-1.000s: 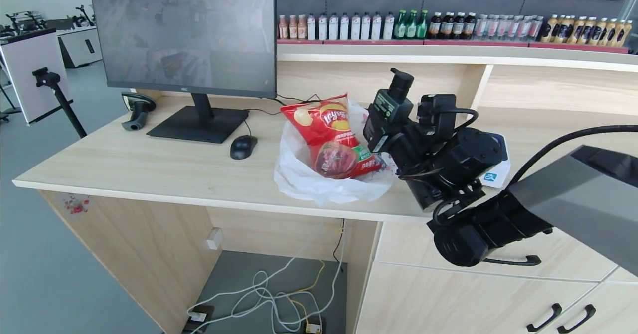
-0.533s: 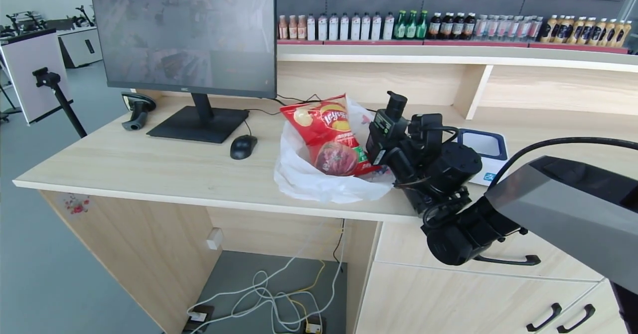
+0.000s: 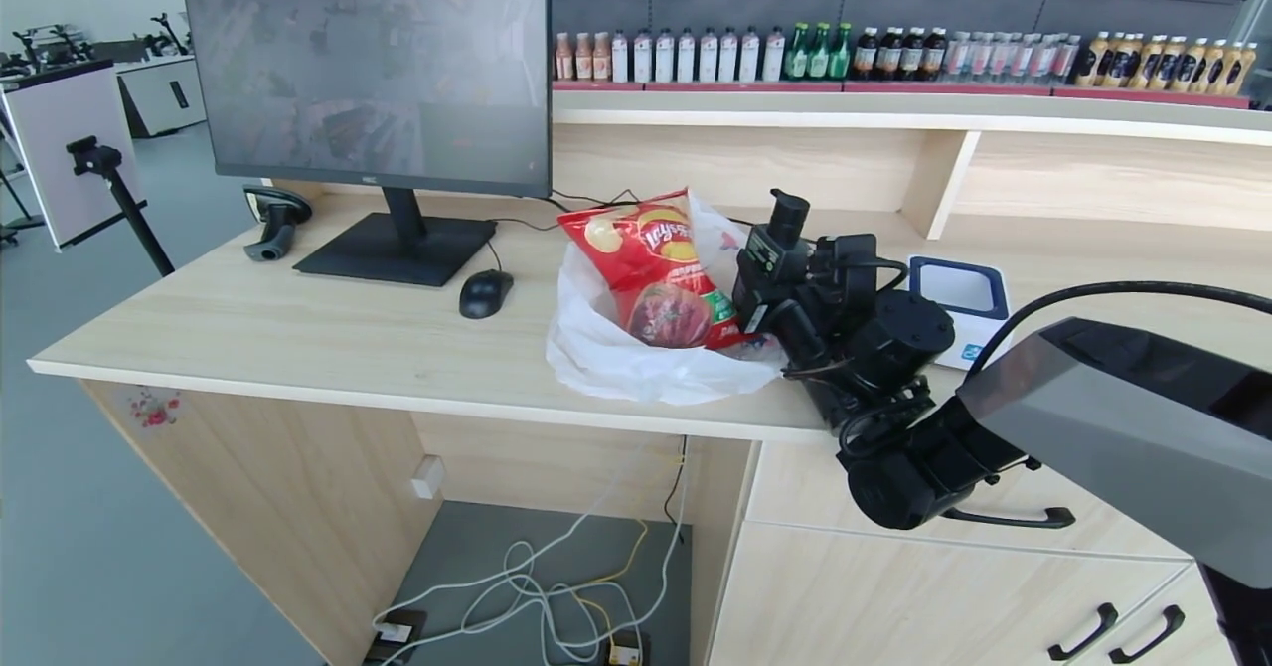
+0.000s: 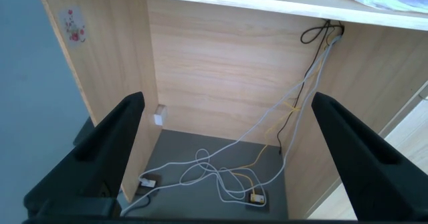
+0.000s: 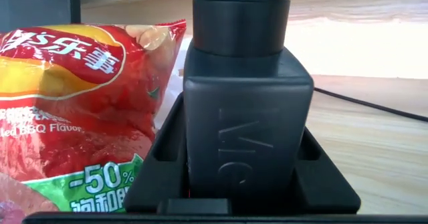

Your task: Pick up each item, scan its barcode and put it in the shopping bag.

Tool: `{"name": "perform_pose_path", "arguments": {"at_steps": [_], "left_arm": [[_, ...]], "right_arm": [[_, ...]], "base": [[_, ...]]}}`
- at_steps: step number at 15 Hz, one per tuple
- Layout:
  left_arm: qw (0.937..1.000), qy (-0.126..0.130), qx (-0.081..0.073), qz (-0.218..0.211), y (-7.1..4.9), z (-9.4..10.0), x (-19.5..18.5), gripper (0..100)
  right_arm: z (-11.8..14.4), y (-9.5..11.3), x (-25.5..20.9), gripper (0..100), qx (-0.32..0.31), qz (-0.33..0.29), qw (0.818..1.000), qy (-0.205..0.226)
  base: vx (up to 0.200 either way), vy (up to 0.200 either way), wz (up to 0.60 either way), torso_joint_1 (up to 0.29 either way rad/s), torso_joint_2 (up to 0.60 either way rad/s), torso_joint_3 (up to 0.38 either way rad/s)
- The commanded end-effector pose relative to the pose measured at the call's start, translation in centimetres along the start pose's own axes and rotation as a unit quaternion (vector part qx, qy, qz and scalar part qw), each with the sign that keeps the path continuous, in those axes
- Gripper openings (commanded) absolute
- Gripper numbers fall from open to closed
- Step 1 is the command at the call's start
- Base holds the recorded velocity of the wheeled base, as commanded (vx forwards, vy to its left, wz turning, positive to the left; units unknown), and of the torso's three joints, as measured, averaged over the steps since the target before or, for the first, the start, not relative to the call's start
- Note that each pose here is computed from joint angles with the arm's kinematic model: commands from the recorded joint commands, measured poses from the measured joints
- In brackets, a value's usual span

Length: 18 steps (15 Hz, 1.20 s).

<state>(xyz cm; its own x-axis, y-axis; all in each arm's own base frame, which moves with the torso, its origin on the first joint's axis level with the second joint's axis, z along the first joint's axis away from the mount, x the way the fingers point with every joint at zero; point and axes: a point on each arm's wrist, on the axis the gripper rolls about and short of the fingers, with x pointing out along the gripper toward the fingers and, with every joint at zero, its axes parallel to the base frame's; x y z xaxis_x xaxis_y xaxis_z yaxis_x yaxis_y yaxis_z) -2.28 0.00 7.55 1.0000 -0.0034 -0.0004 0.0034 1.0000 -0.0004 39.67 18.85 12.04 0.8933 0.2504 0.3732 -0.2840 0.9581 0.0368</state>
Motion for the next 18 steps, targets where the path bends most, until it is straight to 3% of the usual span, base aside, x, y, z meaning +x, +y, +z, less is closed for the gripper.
{"name": "perform_pose_path", "arguments": {"at_steps": [1, 7, 8, 18], "left_arm": [[1.0, 0.0, -0.001, 0.0, 0.0, 0.0, 0.0, 100], [1.0, 0.0, 0.0, 0.0, 0.0, 0.0, 0.0, 100], [1.0, 0.0, 0.0, 0.0, 0.0, 0.0, 0.0, 100], [1.0, 0.0, 0.0, 0.0, 0.0, 0.0, 0.0, 100]], "right_arm": [[-0.6, 0.0, -0.1, 0, -0.002, 0.0, 1.0, 0.008], [-0.1, 0.7, -0.1, 0, -0.035, 0.035, 0.999, 0.0], [-0.1, 0.7, -0.1, 100, -0.035, 0.036, 0.999, 0.001], [1.7, 0.5, 0.1, 100, -0.03, 0.033, 0.999, -0.02]], "base": [[0.0, 0.0, 0.0, 0.0, 0.0, 0.0], [0.0, 0.0, 0.0, 0.0, 0.0, 0.0], [0.0, 0.0, 0.0, 0.0, 0.0, 0.0], [0.0, 0.0, 0.0, 0.0, 0.0, 0.0]]}}
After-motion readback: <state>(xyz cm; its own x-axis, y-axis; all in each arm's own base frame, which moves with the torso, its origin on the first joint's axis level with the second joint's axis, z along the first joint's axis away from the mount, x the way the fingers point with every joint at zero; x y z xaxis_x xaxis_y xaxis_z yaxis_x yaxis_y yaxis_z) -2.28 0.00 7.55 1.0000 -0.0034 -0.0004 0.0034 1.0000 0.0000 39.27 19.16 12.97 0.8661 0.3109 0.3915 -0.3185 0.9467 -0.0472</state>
